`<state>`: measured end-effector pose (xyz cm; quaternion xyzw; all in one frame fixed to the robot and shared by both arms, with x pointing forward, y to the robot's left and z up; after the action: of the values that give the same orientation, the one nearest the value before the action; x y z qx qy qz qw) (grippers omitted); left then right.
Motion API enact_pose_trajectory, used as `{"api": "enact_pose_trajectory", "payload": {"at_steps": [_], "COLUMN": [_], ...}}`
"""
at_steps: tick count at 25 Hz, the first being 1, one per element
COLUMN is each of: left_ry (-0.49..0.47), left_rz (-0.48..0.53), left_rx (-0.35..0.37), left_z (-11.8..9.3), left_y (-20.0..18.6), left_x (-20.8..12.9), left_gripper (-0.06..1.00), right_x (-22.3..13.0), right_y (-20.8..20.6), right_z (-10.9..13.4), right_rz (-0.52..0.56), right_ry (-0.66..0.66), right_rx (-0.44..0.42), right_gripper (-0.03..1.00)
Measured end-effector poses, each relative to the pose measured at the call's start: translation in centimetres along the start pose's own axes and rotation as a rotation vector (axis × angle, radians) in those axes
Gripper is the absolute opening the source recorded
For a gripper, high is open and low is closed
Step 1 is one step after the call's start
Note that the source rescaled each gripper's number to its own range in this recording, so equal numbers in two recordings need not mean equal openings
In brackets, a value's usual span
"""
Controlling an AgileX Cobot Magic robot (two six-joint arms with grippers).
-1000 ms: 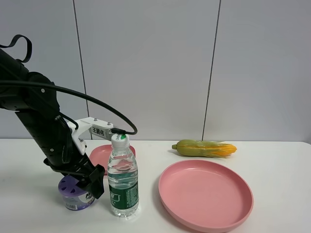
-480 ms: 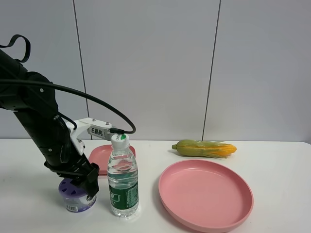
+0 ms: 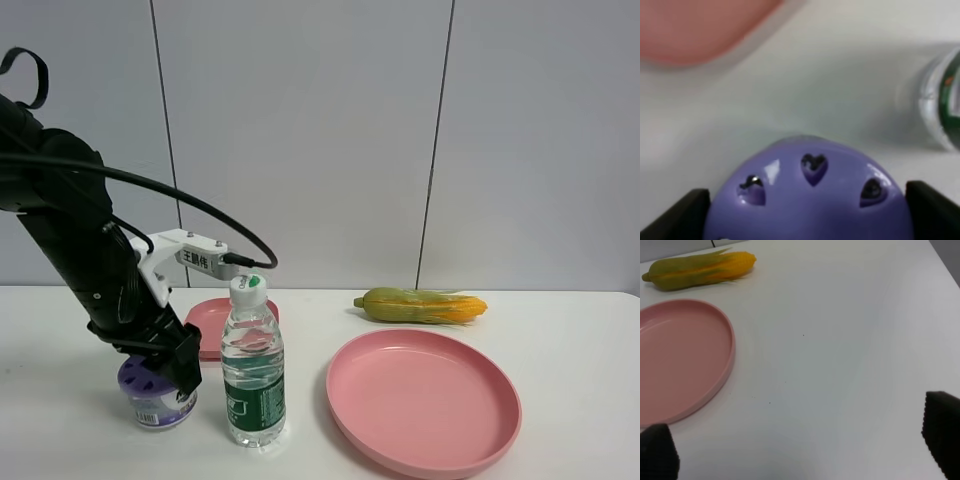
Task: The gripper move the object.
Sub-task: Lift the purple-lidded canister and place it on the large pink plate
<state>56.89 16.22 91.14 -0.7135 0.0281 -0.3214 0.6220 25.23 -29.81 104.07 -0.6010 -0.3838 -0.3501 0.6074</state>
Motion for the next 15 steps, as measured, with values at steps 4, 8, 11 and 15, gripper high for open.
{"api": "enact_pose_trajectory", "payload": {"at_steps": [4, 8, 11, 15], "left_ry": [0.006, 0.012, 0.019, 0.04], "left_rz": [-0.041, -0.081, -0.108, -0.129], "left_rx": [0.001, 0.0, 0.0, 0.003], "left_z": [-0.2, -0.3, -0.5, -0.8], "left_y": [-2.2, -4.6, -6.6, -9.2], "left_x": [0.6, 1.0, 1.1, 1.0], "left_gripper": [0.01, 0.01, 0.01, 0.01], "right_x": [0.0, 0.0, 0.0, 0.0], "right_y": [0.0, 0.0, 0.0, 0.0], "right_z": [0.0, 0.0, 0.0, 0.0], "right_rz": [0.0, 0.0, 0.0, 0.0], "right_ry": [0.0, 0.0, 0.0, 0.0], "right_rx": [0.0, 0.0, 0.0, 0.0], "right_gripper": [1.0, 1.0, 1.0, 1.0]}}
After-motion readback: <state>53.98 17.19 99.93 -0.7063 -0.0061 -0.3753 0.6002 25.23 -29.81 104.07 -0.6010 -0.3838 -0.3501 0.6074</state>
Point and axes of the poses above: a point on each arm's last joint axis where the gripper is mounted, y pointing out along that axis toward the gripper, z along the wrist's bending axis when the last joint is at zero, x = y × z, the point moved 2 cm from there along y, pointing out along that axis toward the gripper, and after that the axes turned 5 degrees about -y, right-handed, at the moved point
